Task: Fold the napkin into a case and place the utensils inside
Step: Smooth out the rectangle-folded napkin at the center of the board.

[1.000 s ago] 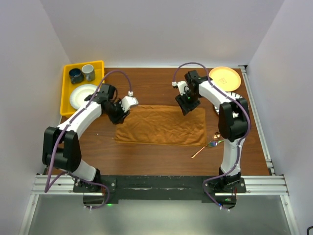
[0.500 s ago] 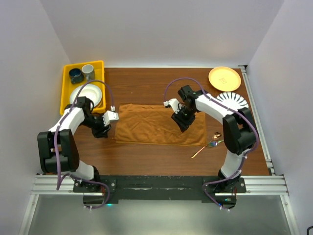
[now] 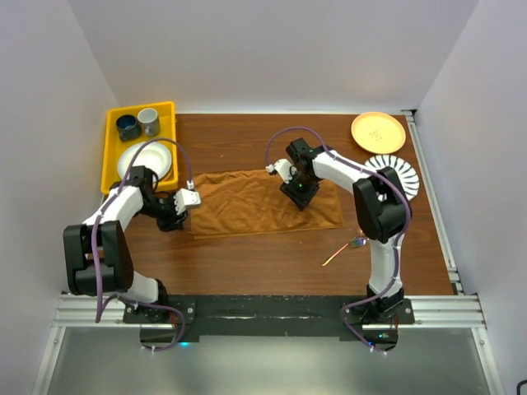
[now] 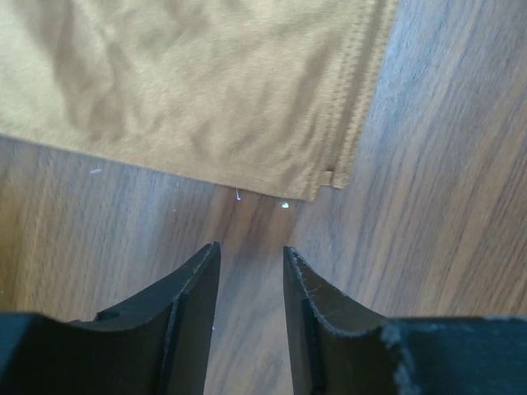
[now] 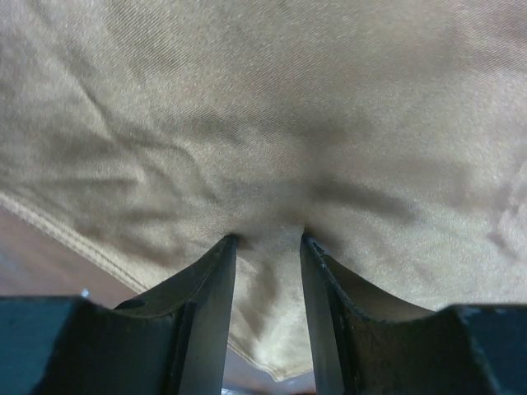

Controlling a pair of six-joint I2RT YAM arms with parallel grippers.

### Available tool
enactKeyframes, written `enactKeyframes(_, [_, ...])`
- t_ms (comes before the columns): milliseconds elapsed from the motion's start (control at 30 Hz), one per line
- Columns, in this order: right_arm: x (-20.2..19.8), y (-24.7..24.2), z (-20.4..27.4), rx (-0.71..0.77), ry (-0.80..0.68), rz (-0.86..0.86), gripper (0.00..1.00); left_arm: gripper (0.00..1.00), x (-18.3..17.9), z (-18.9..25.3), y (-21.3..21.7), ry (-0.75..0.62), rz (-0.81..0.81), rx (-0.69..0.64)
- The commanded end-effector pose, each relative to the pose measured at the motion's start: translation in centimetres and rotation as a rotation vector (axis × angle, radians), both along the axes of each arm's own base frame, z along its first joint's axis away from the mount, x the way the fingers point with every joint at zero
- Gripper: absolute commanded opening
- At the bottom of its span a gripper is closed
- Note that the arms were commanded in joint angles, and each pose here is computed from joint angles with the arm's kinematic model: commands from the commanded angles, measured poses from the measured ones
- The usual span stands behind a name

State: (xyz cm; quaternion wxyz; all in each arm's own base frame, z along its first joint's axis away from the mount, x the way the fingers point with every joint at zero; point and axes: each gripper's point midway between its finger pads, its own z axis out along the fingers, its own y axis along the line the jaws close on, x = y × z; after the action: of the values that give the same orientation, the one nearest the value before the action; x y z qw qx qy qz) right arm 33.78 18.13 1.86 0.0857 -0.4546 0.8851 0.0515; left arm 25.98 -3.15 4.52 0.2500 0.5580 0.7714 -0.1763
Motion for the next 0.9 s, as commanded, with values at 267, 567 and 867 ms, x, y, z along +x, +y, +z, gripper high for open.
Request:
enactKeyframes(267, [-0.6,-1.3,5.5,0.080,-0.066,-0.041,0.40,0.36,-0.4,0.6,-2.3,-0.122,-0.140,-0.017])
enactKeyframes(567, [-3.8,-9.6,5.3,0.018,0.006,-0.369,0.33,0.37,0.6,0.4,-3.7,-0.167,-0.104,-0.015])
enactKeyframes(867, [-4.1,-11.5,1.9,-0.032,0.033,-0.498,0.31,0.40,1.5,0.7,-3.3,-0.203,-0.077,0.002])
